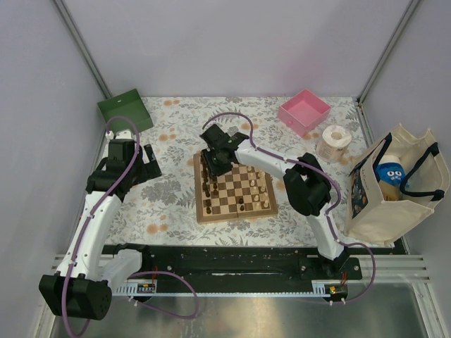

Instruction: Set up the chess pieces on the board

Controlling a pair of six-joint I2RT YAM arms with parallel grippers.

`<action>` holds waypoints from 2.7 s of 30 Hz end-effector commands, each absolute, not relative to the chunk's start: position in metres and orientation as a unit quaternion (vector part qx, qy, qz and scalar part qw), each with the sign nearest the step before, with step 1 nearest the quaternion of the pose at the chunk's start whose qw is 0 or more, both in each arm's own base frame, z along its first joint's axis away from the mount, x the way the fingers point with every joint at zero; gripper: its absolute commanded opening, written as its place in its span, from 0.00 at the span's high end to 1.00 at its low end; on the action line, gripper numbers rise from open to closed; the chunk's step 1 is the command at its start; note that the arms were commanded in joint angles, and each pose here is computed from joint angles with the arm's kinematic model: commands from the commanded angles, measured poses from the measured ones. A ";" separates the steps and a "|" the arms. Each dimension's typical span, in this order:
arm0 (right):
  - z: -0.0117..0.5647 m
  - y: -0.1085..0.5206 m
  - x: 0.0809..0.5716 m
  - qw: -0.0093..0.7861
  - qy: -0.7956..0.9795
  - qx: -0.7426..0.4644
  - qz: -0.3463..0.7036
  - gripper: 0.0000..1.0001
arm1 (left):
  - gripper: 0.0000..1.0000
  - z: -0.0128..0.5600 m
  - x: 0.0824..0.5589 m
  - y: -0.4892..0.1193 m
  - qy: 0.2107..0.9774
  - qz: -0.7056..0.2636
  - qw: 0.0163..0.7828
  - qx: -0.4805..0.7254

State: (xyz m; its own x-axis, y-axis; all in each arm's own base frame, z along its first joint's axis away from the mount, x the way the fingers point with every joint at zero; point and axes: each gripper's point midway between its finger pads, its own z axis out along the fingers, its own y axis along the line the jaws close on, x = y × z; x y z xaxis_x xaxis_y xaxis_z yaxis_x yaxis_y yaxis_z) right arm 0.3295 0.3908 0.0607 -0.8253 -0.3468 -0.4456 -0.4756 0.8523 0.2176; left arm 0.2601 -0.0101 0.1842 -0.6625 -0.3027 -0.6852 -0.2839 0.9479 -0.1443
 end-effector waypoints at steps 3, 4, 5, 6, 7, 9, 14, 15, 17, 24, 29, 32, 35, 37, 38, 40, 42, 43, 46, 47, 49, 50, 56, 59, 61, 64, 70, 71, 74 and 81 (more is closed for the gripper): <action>0.145 0.380 0.335 0.291 0.915 -0.221 0.170 0.55 | 0.01 0.193 0.267 -0.011 0.902 -0.022 0.400 -0.160; 0.148 0.372 0.333 0.295 0.915 -0.218 0.166 0.54 | 0.01 0.193 0.267 -0.011 0.902 -0.022 0.400 -0.160; 0.146 0.365 0.330 0.297 0.917 -0.216 0.160 0.53 | 0.01 0.193 0.267 -0.011 0.902 -0.022 0.400 -0.160; 0.148 0.357 0.327 0.300 0.917 -0.211 0.157 0.53 | 0.01 0.193 0.267 -0.011 0.902 -0.023 0.400 -0.161; 0.144 0.349 0.324 0.299 0.919 -0.206 0.153 0.53 | 0.01 0.193 0.267 -0.011 0.902 -0.023 0.401 -0.160; 0.142 0.334 0.314 0.297 0.922 -0.199 0.148 0.53 | 0.01 0.193 0.267 -0.011 0.902 -0.023 0.401 -0.160; 0.119 0.309 0.287 0.271 0.933 -0.189 0.141 0.53 | 0.01 0.194 0.267 -0.011 0.901 -0.024 0.402 -0.160; 0.115 0.307 0.282 0.264 0.936 -0.187 0.141 0.53 | 0.01 0.194 0.267 -0.011 0.901 -0.024 0.402 -0.160; 0.107 0.303 0.274 0.249 0.940 -0.184 0.142 0.53 | 0.01 0.194 0.267 -0.012 0.901 -0.024 0.403 -0.160; 0.087 0.298 0.262 0.223 0.947 -0.180 0.143 0.52 | 0.01 0.194 0.266 -0.011 0.901 -0.023 0.402 -0.160; 0.079 0.297 0.257 0.210 0.950 -0.183 0.145 0.53 | 0.01 0.195 0.266 -0.011 0.900 -0.022 0.404 -0.161; 0.077 0.299 0.257 0.209 0.949 -0.183 0.149 0.53 | 0.01 0.194 0.266 -0.010 0.901 -0.021 0.403 -0.161; 0.074 0.300 0.257 0.205 0.950 -0.183 0.147 0.53 | 0.01 0.194 0.266 -0.010 0.900 -0.020 0.403 -0.162; 0.071 0.299 0.256 0.202 0.951 -0.184 0.146 0.53 | 0.01 0.195 0.267 -0.011 0.900 -0.022 0.405 -0.161; 0.069 0.298 0.255 0.200 0.952 -0.184 0.143 0.53 | 0.01 0.194 0.266 -0.010 0.900 -0.021 0.403 -0.161; 0.066 0.298 0.254 0.197 0.952 -0.185 0.141 0.54 | 0.01 0.194 0.266 -0.010 0.901 -0.021 0.402 -0.162; 0.063 0.296 0.254 0.194 0.953 -0.185 0.139 0.54 | 0.01 0.194 0.266 -0.011 0.901 -0.021 0.403 -0.161; 0.061 0.296 0.252 0.191 0.954 -0.185 0.137 0.54 | 0.01 0.194 0.266 -0.011 0.901 -0.021 0.403 -0.161; 0.059 0.296 0.252 0.189 0.955 -0.185 0.136 0.55 | 0.01 0.193 0.266 -0.011 0.901 -0.021 0.402 -0.160; 0.058 0.295 0.252 0.188 0.955 -0.186 0.135 0.56 | 0.01 0.194 0.266 -0.011 0.901 -0.023 0.402 -0.160; 0.058 0.298 0.249 0.180 0.955 -0.188 0.144 0.56 | 0.01 0.194 0.266 -0.011 0.901 -0.023 0.402 -0.160; 0.058 0.299 0.249 0.181 0.954 -0.189 0.146 0.57 | 0.01 0.193 0.266 -0.011 0.901 -0.022 0.402 -0.160; 0.051 0.297 0.247 0.172 0.956 -0.190 0.140 0.63 | 0.01 0.193 0.266 -0.011 0.902 -0.022 0.401 -0.161; 0.052 0.299 0.248 0.172 0.956 -0.190 0.142 0.65 | 0.01 0.193 0.266 -0.011 0.901 -0.022 0.402 -0.161; 0.052 0.300 0.248 0.172 0.956 -0.191 0.143 0.66 | 0.01 0.193 0.266 -0.011 0.901 -0.023 0.402 -0.160; 0.052 0.300 0.246 0.170 0.956 -0.192 0.144 0.73 | 0.01 0.194 0.266 -0.012 0.901 -0.024 0.403 -0.160; 0.064 0.308 0.248 0.181 0.950 -0.195 0.161 0.79 | 0.01 0.193 0.266 -0.011 0.902 -0.023 0.400 -0.160; 0.066 0.311 0.249 0.182 0.949 -0.197 0.165 0.80 | 0.01 0.193 0.267 -0.012 0.902 -0.024 0.401 -0.160; 0.072 0.319 0.252 0.187 0.946 -0.201 0.172 0.80 | 0.01 0.193 0.266 -0.011 0.901 -0.022 0.402 -0.161; 0.076 0.328 0.254 0.191 0.943 -0.205 0.180 0.80 | 0.01 0.195 0.266 -0.011 0.900 -0.024 0.404 -0.160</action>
State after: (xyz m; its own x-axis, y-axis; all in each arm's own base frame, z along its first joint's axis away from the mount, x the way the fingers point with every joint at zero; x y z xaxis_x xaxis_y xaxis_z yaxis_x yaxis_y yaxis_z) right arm 0.2507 0.3092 0.0622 -0.8593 -0.3207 -0.3984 -0.4314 0.8729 0.2278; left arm 0.2601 -0.0102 0.1842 -0.6626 -0.3027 -0.6851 -0.2836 0.9480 -0.1445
